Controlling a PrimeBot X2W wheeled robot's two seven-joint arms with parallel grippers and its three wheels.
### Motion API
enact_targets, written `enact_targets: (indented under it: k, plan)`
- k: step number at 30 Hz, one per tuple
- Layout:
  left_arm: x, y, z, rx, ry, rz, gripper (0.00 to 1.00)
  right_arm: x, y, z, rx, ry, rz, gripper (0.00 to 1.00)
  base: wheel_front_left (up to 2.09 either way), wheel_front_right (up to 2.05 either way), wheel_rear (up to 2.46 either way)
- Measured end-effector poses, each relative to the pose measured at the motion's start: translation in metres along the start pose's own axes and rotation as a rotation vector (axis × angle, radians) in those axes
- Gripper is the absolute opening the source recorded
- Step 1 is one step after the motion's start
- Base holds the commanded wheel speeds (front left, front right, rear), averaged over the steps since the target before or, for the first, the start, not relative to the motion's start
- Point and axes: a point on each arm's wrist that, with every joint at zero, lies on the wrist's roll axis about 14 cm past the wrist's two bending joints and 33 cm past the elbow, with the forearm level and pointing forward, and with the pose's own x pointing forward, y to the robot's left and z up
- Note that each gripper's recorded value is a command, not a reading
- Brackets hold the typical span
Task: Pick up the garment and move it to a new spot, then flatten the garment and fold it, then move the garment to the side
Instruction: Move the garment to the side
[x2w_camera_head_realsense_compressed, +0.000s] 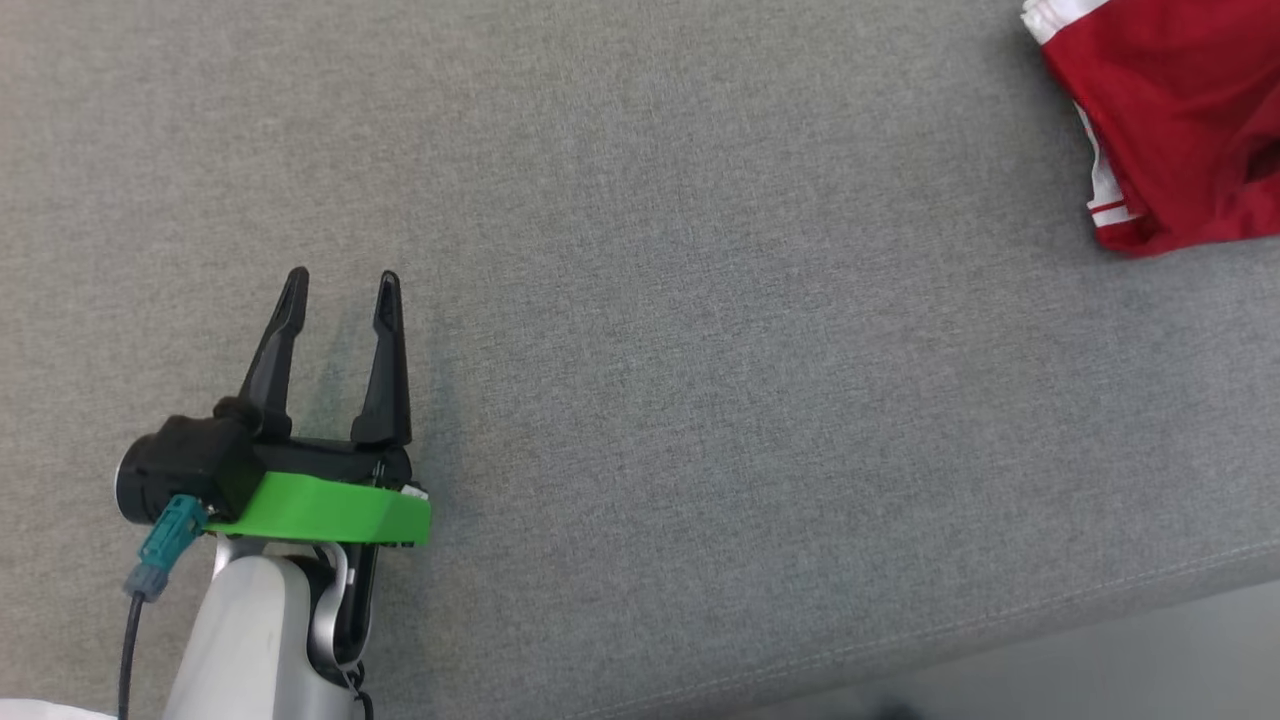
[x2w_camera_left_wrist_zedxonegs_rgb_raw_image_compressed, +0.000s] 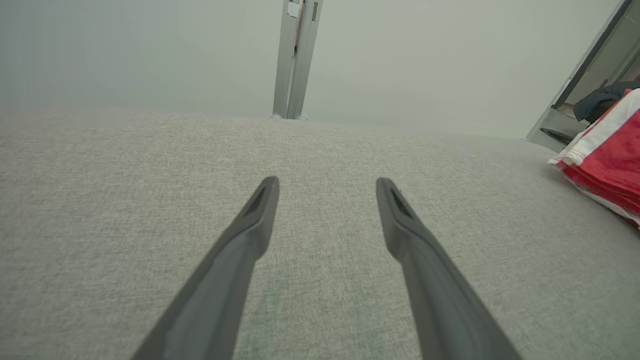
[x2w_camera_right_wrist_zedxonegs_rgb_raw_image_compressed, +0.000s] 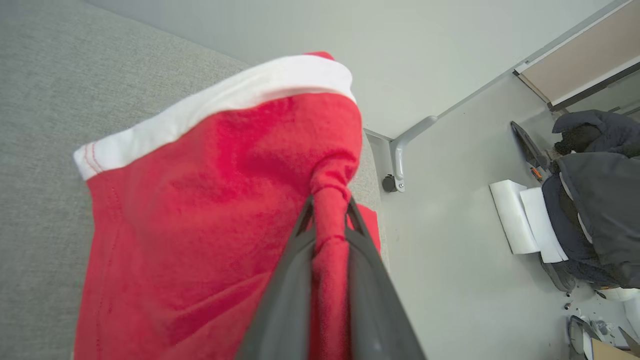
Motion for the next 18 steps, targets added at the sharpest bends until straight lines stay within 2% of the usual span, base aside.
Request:
enact_targets:
  k: [7, 13, 14, 15, 18]
  plan:
    - [0.013, 0.006, -0.02, 0.001, 0.026, -0.022, 1.0, 0.024, -0.02, -0.049, -0.028, 0.095, -0.079, 0.0, 0.0, 0.0, 0.0]
    - [0.013, 0.018, -0.037, 0.0, 0.061, -0.004, 1.0, 0.036, -0.024, -0.088, -0.041, 0.188, -0.117, 0.0, 0.0, 0.0, 0.0]
    - [0.013, 0.019, -0.037, 0.001, 0.063, -0.001, 1.0, 0.037, -0.024, -0.094, -0.034, 0.201, -0.123, 0.36, 0.0, 0.0, 0.0]
    - [0.013, 0.02, -0.037, 0.003, 0.063, 0.001, 1.0, 0.038, -0.022, -0.101, -0.011, 0.216, -0.126, 1.0, 0.0, 0.0, 0.0]
    - [0.011, 0.022, -0.034, 0.007, 0.059, 0.008, 1.0, 0.037, -0.016, -0.111, 0.046, 0.228, -0.135, 1.0, 0.0, 0.0, 0.0]
